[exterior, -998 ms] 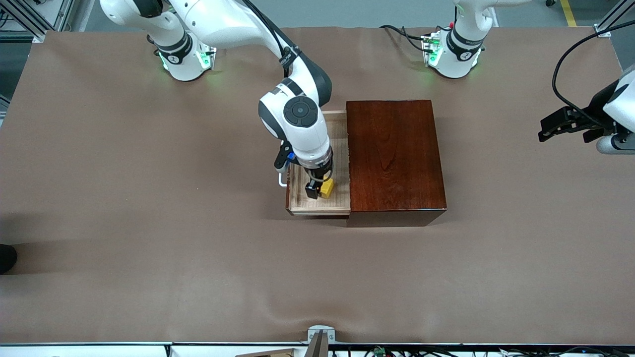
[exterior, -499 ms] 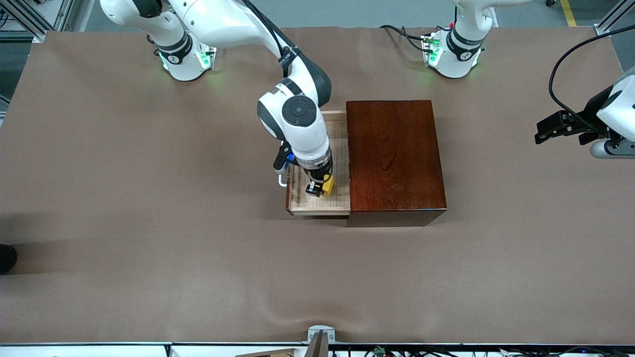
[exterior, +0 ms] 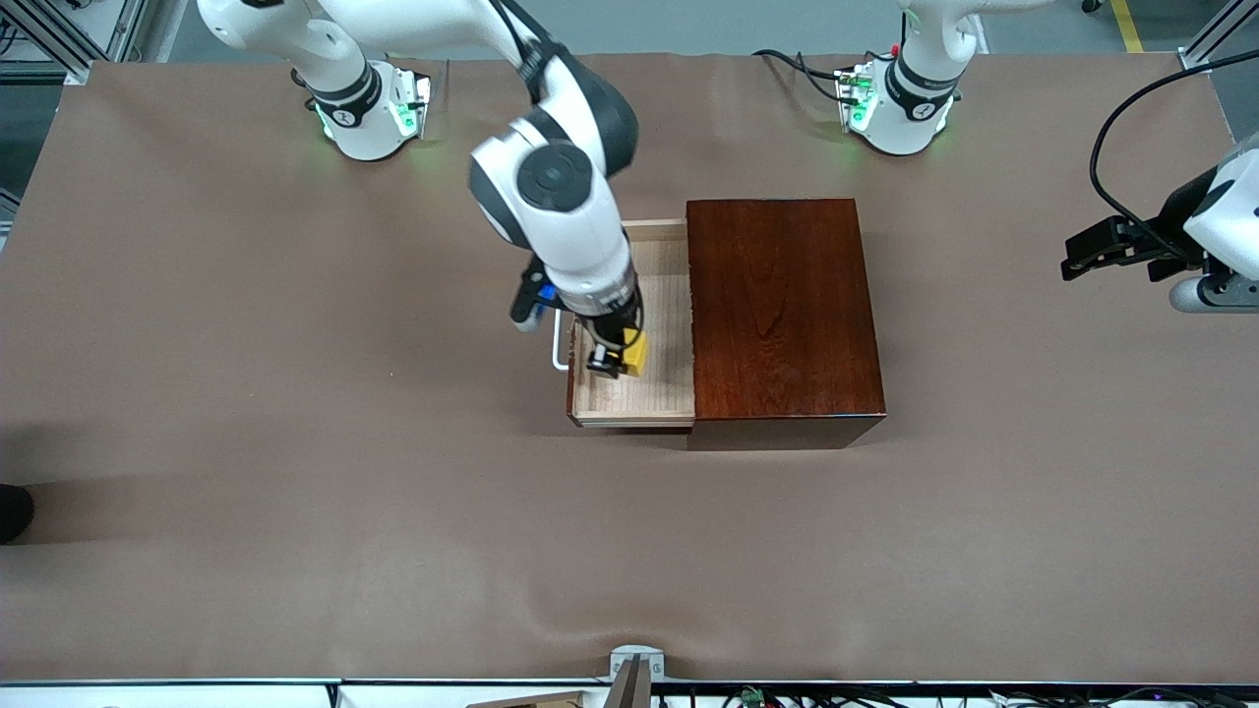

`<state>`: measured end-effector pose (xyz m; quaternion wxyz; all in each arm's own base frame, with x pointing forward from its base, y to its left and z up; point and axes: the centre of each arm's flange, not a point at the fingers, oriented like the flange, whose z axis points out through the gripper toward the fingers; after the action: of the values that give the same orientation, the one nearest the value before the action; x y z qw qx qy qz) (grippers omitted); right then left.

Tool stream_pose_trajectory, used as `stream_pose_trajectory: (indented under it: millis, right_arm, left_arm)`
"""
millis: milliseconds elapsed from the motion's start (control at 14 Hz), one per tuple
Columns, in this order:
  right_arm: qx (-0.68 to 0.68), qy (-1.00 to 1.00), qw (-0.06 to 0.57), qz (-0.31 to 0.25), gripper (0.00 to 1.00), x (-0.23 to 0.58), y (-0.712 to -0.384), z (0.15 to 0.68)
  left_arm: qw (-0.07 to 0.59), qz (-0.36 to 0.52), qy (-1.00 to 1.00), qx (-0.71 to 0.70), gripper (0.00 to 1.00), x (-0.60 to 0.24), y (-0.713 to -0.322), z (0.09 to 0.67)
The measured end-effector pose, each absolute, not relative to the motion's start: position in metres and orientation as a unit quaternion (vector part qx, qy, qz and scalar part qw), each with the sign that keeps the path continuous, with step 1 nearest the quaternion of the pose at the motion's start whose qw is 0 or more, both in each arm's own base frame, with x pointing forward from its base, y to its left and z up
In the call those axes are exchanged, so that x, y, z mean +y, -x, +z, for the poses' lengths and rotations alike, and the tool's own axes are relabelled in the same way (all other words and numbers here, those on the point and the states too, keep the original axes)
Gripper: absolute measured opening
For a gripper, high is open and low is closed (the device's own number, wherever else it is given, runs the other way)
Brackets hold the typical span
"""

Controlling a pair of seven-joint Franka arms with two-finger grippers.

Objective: Open drawer, take yellow block, close drawer
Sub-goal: 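Lift the yellow cube with the right gripper and carry it away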

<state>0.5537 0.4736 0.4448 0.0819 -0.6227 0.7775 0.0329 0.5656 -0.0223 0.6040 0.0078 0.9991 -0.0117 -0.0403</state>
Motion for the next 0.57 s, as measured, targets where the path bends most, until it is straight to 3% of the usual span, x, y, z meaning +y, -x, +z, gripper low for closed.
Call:
stream_pose_trajectory:
  millis: [285,570]
  right_arm:
    - [0.669,0.741,0.041,0.037,0.56,0.401,-0.554,0.521]
    - [0.536,0.842,-0.003,0.06,0.56,0.302,-0.574,0.546]
  left_arm:
    - [0.007,-0.042,-0.999,0.003,1.0,-0.025,-0.566,0.603]
    - [0.006,-0.045,-0.999,0.023,1.0,-0.026,-0.567,0.599]
